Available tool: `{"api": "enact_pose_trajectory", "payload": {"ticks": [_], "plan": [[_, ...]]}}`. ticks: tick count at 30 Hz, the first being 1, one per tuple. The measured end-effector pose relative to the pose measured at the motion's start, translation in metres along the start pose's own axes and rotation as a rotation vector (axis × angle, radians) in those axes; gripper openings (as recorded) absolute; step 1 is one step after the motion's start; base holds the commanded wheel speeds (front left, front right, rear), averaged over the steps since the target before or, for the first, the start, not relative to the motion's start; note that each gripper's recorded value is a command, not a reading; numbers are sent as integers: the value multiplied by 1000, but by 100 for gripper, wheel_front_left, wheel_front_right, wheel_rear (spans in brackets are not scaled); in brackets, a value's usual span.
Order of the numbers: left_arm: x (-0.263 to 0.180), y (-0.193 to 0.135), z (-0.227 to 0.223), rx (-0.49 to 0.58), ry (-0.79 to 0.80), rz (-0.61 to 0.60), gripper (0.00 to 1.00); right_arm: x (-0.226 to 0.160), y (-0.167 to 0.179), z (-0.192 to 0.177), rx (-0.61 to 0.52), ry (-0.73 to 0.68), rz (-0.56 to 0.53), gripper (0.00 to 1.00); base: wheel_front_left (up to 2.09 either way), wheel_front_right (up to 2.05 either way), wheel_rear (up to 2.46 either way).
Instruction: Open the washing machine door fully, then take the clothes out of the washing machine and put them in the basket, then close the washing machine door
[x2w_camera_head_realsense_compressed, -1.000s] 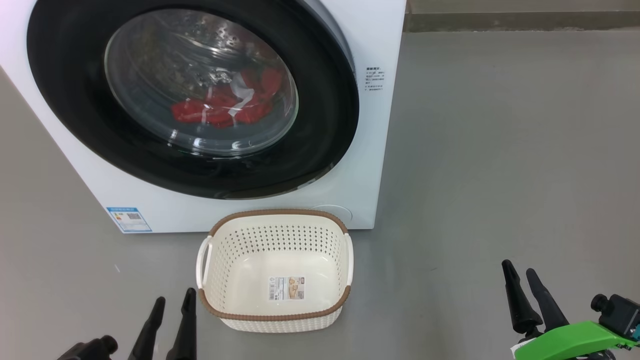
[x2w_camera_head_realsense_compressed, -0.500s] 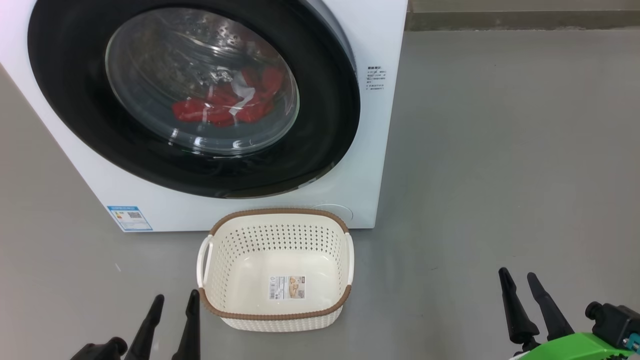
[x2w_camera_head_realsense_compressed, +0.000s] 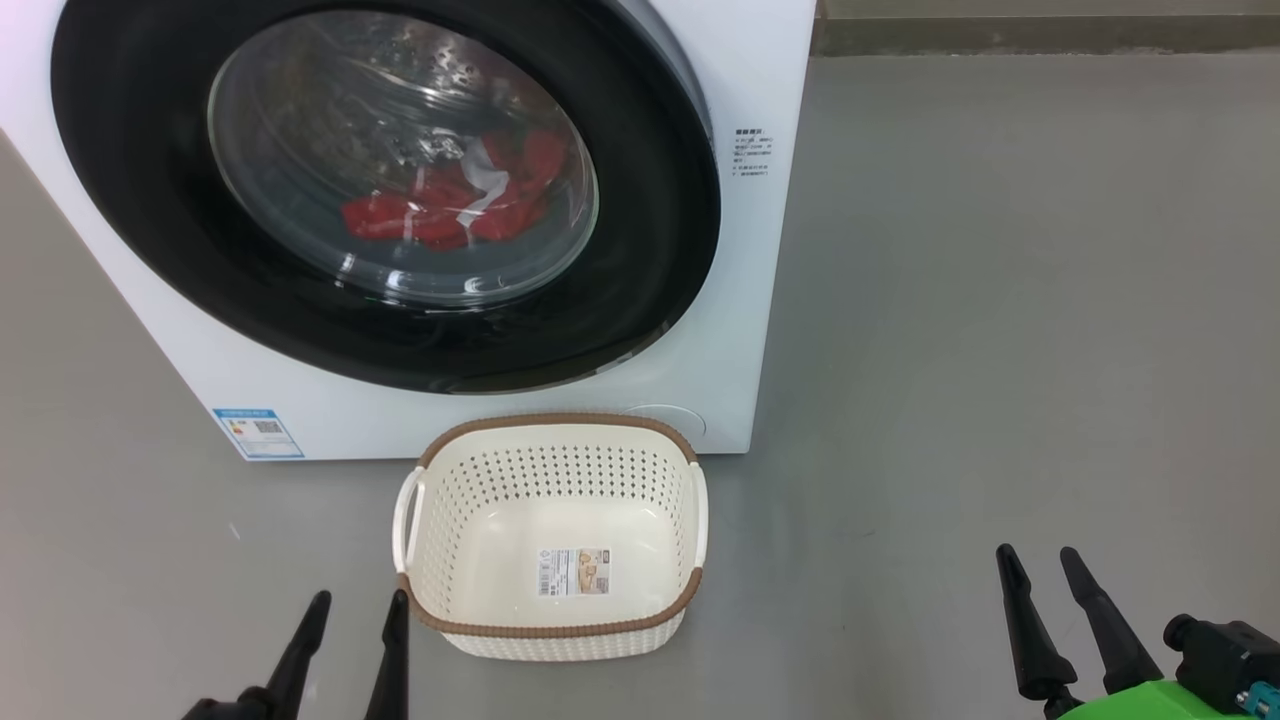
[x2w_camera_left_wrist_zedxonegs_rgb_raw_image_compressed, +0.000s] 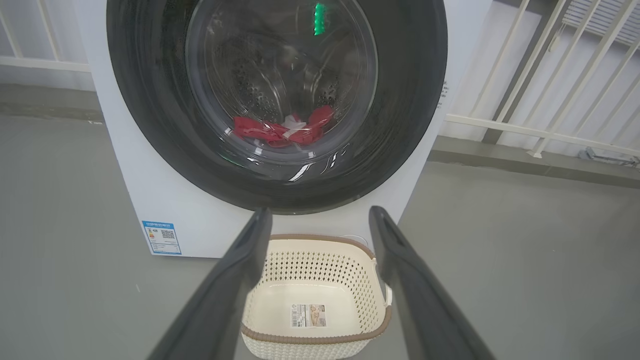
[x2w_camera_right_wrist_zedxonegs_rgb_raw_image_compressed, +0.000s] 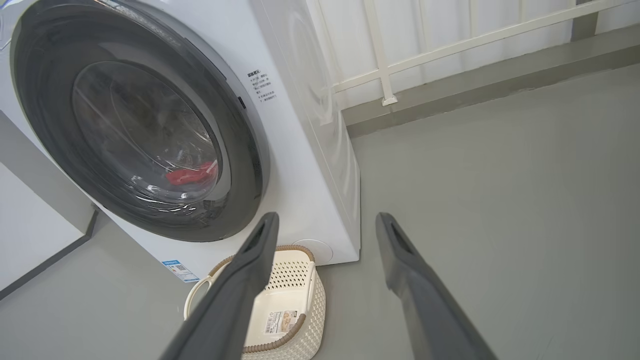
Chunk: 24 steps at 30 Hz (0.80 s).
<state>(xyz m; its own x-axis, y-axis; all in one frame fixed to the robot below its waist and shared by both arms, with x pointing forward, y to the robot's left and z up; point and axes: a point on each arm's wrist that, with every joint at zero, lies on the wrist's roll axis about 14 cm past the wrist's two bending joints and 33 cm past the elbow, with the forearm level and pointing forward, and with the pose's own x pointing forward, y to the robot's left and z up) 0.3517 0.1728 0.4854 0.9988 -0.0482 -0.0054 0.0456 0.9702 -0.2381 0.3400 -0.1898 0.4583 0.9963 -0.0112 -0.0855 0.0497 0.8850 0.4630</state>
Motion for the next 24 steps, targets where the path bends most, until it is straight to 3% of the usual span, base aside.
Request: {"api": "enact_pose_trajectory", "payload": {"ticks": [17, 24], "plan": [[-2, -1, -1, 128, -15, -26, 100, -3, 0, 4, -132, -32, 13, 100, 0, 0, 0], [-3, 2, -4, 120, -5, -19, 100, -8, -2, 1, -148, -24, 4, 100, 0, 0, 0]]}}
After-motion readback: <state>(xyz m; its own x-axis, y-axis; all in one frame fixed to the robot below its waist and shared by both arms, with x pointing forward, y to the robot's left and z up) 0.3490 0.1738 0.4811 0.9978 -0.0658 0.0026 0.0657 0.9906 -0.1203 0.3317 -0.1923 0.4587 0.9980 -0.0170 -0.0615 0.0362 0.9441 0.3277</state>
